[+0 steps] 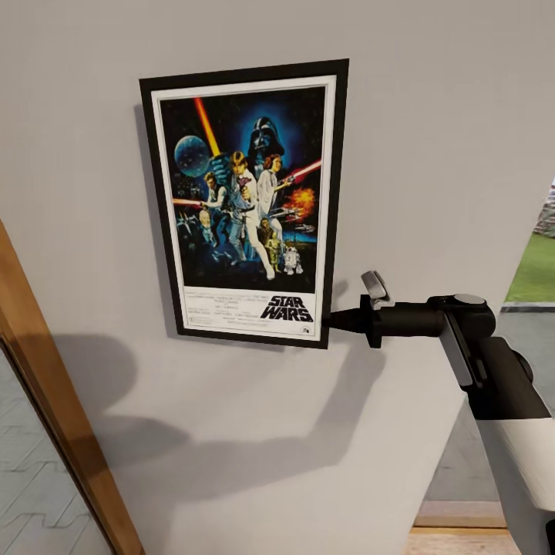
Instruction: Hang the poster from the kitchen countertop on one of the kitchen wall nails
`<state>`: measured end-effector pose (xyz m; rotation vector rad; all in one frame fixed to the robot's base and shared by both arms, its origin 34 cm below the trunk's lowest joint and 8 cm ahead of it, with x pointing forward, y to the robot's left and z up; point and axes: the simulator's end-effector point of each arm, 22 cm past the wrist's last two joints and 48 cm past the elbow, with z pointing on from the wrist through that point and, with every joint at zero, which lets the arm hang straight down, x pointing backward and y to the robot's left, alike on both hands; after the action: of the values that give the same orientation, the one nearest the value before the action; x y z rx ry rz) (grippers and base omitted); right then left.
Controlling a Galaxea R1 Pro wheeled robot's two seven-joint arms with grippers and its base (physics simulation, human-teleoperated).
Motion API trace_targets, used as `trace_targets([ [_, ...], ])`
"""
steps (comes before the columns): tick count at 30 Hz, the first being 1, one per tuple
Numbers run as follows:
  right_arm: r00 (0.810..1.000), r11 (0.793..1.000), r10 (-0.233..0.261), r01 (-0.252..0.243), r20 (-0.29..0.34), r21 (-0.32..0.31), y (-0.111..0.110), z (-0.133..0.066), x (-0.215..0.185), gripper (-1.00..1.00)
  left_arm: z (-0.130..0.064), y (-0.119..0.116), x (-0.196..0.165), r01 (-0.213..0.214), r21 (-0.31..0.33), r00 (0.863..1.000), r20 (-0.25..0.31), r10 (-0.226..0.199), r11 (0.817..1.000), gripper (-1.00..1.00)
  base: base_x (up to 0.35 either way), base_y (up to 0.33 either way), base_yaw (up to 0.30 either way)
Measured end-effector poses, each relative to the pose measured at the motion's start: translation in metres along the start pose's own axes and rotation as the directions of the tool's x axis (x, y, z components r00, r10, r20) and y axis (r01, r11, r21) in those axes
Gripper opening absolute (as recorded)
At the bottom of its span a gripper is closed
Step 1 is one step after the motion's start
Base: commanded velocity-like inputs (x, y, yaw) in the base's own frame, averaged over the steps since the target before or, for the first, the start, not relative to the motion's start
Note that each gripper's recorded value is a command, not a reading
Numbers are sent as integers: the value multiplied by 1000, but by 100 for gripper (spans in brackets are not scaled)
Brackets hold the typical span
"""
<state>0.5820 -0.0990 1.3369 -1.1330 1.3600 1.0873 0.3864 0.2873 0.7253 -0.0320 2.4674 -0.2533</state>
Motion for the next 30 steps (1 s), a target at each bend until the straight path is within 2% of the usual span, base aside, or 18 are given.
trace_targets([
  [30, 1000, 1000, 1, -1, 1, 1, -1, 0, 0, -100, 0, 0, 0, 0, 0, 1000, 0, 0, 1000, 100, 28, 0, 0],
])
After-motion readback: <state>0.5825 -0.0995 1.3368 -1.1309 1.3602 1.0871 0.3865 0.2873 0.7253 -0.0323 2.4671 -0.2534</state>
